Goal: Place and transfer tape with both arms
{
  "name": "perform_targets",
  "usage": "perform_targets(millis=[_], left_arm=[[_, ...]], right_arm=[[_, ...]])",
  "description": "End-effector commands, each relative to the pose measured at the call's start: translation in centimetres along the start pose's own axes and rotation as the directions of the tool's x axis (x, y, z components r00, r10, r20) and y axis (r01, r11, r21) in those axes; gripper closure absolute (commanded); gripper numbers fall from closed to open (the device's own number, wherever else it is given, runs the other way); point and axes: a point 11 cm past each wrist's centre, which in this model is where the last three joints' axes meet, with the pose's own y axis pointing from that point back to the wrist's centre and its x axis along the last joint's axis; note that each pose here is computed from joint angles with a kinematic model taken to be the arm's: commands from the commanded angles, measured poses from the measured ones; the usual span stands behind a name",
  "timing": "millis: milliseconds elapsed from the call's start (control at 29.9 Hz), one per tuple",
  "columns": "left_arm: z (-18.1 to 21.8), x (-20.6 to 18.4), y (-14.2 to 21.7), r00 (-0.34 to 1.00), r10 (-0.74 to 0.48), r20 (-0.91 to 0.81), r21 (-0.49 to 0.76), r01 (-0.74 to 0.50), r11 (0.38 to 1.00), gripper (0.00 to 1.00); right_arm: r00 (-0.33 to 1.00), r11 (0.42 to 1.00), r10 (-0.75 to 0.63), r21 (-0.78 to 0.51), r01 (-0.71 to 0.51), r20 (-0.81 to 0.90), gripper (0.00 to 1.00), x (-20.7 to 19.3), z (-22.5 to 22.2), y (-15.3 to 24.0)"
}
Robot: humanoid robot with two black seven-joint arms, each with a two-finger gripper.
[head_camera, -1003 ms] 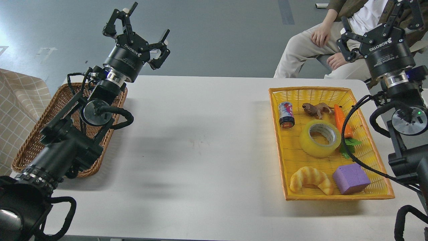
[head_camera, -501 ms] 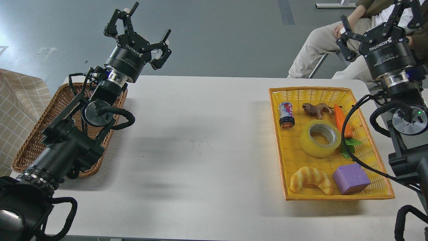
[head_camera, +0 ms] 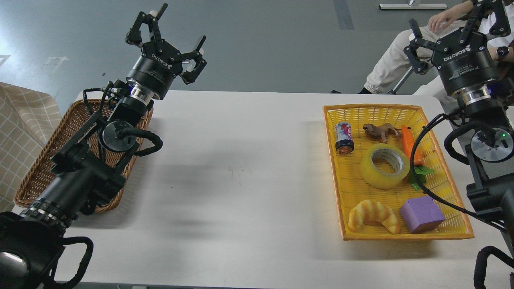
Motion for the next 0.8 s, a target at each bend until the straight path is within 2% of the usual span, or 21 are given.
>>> perform_targets(millis=[0,134,267,334,769], left_arm=[[0.1,-0.1,-0.1,1.0,-0.004,0.005,-0.001,0.004,1.0,0.02],[0.2,-0.1,-0.1,1.0,-0.004,0.0,-0.013,0.004,1.0,0.02],[1.5,-0.2,-0.1,1.0,-0.007,0.015,-0.119,0.009,0.993,0.02],[1.6,-0.2,-0.1,1.0,-0.007,0.015,-0.132,0.009,0.991,0.02],[1.0,-0.4,-0.3,0.999,-0.017,0.03,-0.083,0.02,0.996,0.02]], right_arm=[[1.0,1.0,0.0,0.001,0.0,0.0,0.0,0.0,0.0,0.0],[1.0,1.0,0.001,-0.001,-0.001,0.0,0.0,0.0,0.0,0.0],[1.0,1.0,0.002,0.0,-0.002,0.001,0.0,0.0,0.0,0.0],[1.0,1.0,0.001,-0.001,-0.001,0.001,0.0,0.0,0.1,0.0],[1.0,1.0,0.0,-0.007,0.0,-0.005,0.0,0.0,0.0,0.0]])
